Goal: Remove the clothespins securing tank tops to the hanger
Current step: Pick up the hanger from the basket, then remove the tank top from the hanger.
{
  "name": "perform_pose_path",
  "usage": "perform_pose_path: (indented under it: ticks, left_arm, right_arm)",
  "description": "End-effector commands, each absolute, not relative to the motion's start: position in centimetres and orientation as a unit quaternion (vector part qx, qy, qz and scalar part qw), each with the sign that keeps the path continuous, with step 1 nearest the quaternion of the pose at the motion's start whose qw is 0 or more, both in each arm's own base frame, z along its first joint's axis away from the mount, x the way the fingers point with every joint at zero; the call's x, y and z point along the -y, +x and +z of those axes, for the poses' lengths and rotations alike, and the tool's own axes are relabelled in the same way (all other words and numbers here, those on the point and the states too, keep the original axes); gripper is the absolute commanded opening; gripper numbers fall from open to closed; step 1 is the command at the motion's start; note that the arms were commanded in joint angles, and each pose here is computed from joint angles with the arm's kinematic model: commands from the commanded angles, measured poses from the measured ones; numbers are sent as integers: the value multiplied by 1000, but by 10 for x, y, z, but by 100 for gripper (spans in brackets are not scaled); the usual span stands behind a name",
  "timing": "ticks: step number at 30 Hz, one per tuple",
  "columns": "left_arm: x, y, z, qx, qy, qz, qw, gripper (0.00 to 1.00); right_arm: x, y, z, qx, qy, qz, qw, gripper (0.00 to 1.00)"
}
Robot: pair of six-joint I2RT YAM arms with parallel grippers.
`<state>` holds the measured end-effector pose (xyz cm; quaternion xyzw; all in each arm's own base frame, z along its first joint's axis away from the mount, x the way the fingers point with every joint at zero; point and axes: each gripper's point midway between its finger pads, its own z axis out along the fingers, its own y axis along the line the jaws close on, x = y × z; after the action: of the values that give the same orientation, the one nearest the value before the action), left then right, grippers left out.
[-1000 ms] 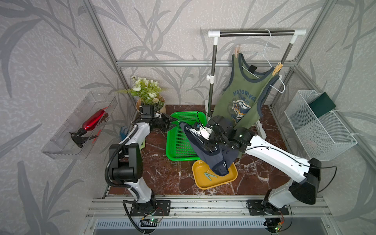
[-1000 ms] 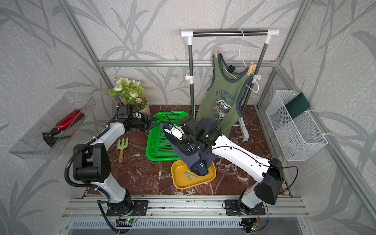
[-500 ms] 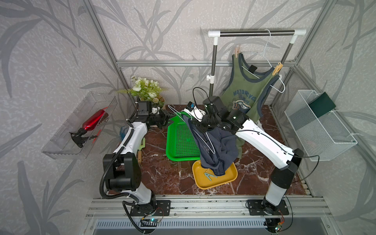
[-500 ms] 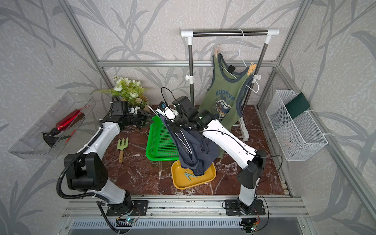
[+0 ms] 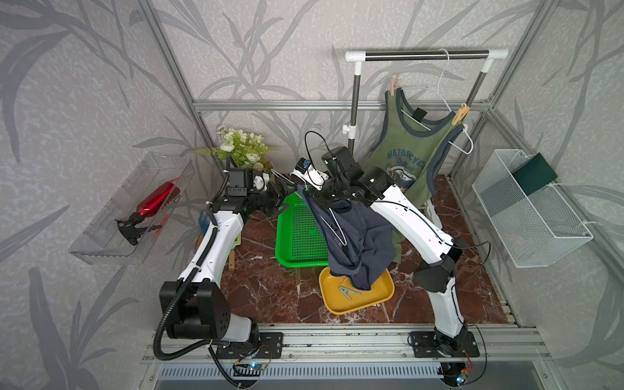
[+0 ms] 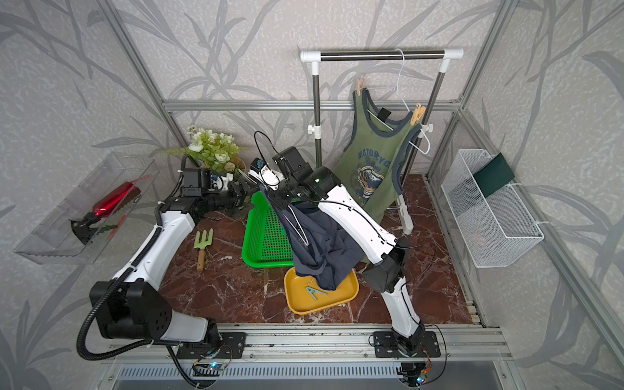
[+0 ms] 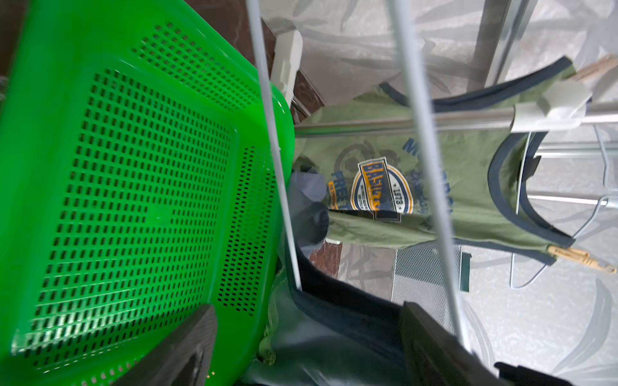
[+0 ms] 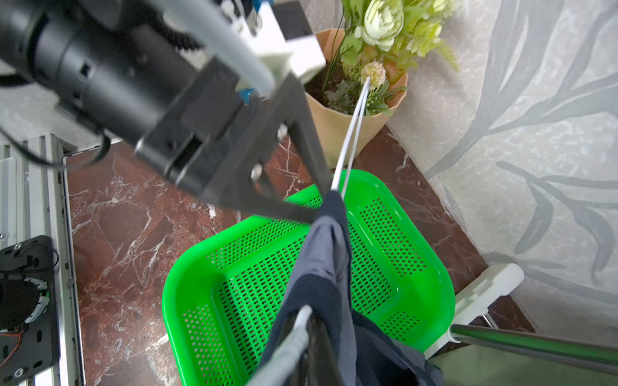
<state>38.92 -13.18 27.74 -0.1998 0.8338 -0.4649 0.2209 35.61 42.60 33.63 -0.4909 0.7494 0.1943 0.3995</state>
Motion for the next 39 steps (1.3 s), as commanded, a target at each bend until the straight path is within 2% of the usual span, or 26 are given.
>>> perform_pose_path:
  ticks: [1,9,20,23,32,33,34,36,39]
  left_arm:
    - [170,378,291,-831,-131,-494,222,89]
    - [182,363,276,-821,-108,-510,234,87]
    - [202,317,299,-807,-31,-531,256,86]
    - [200,320,298,-804,-37,-527,272,87]
    - [206,348,259,-832,-52,-496,243,84]
    - [207,351,256,-834,-52,-494,241,79]
    - [208,354,255,-835,-54,-492,240,68]
    - [207,359,257,-837,-55,-485,247,31]
    - [206,365,266,-841,-47,-474,256,0]
  right_arm:
    - [-427,353,346,-746,-494,203,397,0]
    - [-421,352,346,-750,-496,189,394,0]
    - [-422,356,342,-753,-494,187,393,0]
    - [-422,356,341,-754,-493,186,392,0]
    - [-418,353,347,-755,-490,187,394,0]
    - [-418,352,347,-755,-491,188,393,0]
    - [-417,351,348,-755,-491,188,393,0]
    - [-415,349,348,-755,-492,187,391,0]
    - [-410,344,350,-757,-494,186,385,0]
